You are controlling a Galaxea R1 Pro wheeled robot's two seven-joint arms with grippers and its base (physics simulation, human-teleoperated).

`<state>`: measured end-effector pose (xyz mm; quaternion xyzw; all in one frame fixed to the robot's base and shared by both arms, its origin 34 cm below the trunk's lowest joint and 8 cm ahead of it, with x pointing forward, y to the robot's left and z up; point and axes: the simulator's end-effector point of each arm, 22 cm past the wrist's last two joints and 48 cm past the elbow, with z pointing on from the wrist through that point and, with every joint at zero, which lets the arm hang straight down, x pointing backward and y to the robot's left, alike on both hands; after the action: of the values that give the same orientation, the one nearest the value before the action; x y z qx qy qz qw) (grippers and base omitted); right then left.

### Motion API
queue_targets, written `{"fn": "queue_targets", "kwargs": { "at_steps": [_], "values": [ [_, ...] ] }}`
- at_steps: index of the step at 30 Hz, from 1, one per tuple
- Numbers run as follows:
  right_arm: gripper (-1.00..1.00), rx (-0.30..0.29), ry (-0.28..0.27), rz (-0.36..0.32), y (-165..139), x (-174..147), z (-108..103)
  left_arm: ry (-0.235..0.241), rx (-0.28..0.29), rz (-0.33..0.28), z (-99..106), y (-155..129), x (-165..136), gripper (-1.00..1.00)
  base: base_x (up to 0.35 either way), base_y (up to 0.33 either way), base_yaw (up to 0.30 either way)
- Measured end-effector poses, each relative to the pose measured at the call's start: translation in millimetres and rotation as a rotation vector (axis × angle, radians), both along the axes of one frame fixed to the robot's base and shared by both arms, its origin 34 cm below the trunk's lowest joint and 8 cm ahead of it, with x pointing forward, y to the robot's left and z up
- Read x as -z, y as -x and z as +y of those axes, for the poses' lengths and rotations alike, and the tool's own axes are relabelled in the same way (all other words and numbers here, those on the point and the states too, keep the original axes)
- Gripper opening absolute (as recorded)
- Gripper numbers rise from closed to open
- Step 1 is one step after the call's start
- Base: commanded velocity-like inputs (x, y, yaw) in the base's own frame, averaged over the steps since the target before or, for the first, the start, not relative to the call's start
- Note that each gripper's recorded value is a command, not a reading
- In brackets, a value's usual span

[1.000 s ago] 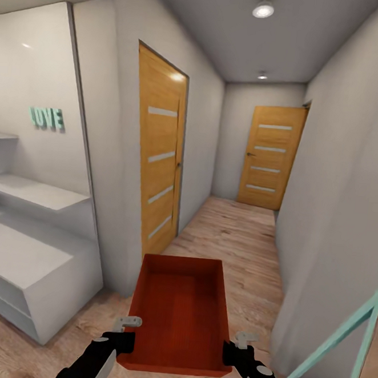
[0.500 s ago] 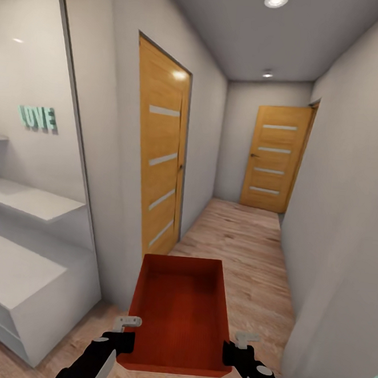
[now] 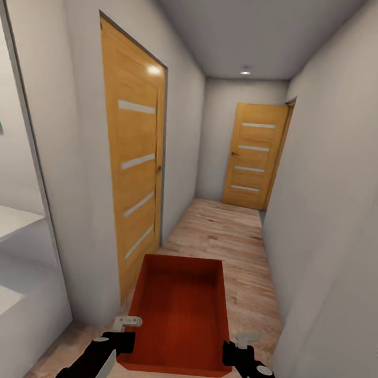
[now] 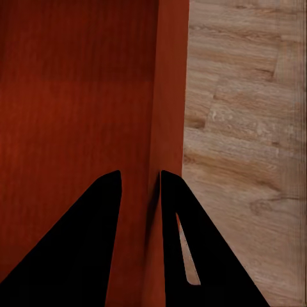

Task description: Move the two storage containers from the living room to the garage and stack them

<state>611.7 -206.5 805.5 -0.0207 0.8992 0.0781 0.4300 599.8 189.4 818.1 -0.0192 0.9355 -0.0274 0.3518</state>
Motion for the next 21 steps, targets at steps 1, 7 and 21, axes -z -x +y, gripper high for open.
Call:
{"fn": "queue_targets", "kwargs": {
  "at_steps": [1,7,21],
  "values": [
    [-1.0,0.0,0.0,0.0,0.0,0.0,0.0,0.0,0.0,0.0,0.0,0.0,0.0,-1.0,0.329,0.0,-0.274],
    [-1.0,0.0,0.0,0.0,-0.1,-0.1,-0.1,0.0,0.0,0.0,-0.1,-0.1,-0.1,-1.0,0.329,0.0,-0.274],
    [-1.0,0.0,0.0,0.0,-0.1,-0.1,-0.1,0.0,0.0,0.0,0.0,0.0,-0.1,-1.0,0.329,0.036,-0.188]
  ]
}}
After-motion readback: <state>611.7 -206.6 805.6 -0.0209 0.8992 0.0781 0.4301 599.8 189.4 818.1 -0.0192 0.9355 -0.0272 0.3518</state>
